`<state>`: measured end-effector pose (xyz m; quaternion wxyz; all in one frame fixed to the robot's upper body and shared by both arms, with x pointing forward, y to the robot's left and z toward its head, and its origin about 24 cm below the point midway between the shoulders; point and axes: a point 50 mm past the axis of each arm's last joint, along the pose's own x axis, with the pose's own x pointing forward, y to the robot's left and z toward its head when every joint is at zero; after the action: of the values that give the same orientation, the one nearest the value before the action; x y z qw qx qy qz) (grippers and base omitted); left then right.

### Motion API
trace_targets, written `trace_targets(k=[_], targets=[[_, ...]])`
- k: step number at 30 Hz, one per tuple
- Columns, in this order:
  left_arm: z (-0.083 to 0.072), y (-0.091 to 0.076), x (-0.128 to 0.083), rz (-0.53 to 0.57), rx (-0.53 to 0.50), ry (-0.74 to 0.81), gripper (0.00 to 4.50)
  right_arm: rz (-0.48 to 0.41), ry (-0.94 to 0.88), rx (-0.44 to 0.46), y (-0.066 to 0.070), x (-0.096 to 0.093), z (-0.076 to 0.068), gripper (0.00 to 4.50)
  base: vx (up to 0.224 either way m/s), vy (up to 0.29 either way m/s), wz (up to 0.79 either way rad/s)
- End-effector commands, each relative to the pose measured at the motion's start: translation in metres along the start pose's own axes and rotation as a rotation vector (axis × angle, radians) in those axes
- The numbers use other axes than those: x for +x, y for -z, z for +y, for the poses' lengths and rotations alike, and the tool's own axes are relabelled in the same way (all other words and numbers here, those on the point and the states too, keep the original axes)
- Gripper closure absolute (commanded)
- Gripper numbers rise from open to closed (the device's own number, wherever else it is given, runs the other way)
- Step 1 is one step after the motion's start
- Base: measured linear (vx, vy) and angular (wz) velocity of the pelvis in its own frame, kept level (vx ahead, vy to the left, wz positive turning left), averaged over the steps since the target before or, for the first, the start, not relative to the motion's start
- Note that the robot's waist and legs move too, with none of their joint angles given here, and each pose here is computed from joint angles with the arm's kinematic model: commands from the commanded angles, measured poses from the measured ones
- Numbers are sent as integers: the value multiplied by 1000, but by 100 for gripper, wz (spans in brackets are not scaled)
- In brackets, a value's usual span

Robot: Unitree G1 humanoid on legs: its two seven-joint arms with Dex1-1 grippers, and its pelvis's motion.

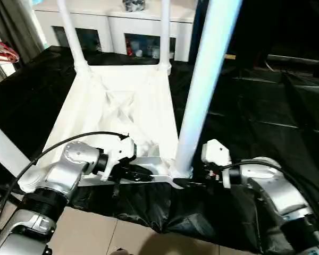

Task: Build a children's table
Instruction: Rotate leg to tighten

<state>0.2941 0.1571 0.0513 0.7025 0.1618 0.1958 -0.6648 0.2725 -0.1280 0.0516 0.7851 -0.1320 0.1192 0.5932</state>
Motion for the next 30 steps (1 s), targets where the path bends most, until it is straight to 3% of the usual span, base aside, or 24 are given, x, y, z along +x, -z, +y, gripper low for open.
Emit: trace_targets(k=[1, 10, 22, 26, 30], targets=[[2, -1, -9, 2, 9, -27, 450, 2, -10, -18, -4, 3, -3, 103, 0, 0, 0], [-1, 2, -10, 3, 3, -34, 450, -13, 18, -3, -4, 12, -8, 175, 0, 0, 0], [6, 1, -10, -21, -7, -91, 450, 1, 19, -5, 1, 13, -7, 181, 0, 0, 0], [15, -1, -6, -26, -22, -205, 450, 12, 176, 8, 5, 17, -16, 181, 0, 0, 0], [36, -15, 8, -56, -54, -407, 450, -18, 512, 151, 9, 34, -35, 182, 0, 0, 0]])
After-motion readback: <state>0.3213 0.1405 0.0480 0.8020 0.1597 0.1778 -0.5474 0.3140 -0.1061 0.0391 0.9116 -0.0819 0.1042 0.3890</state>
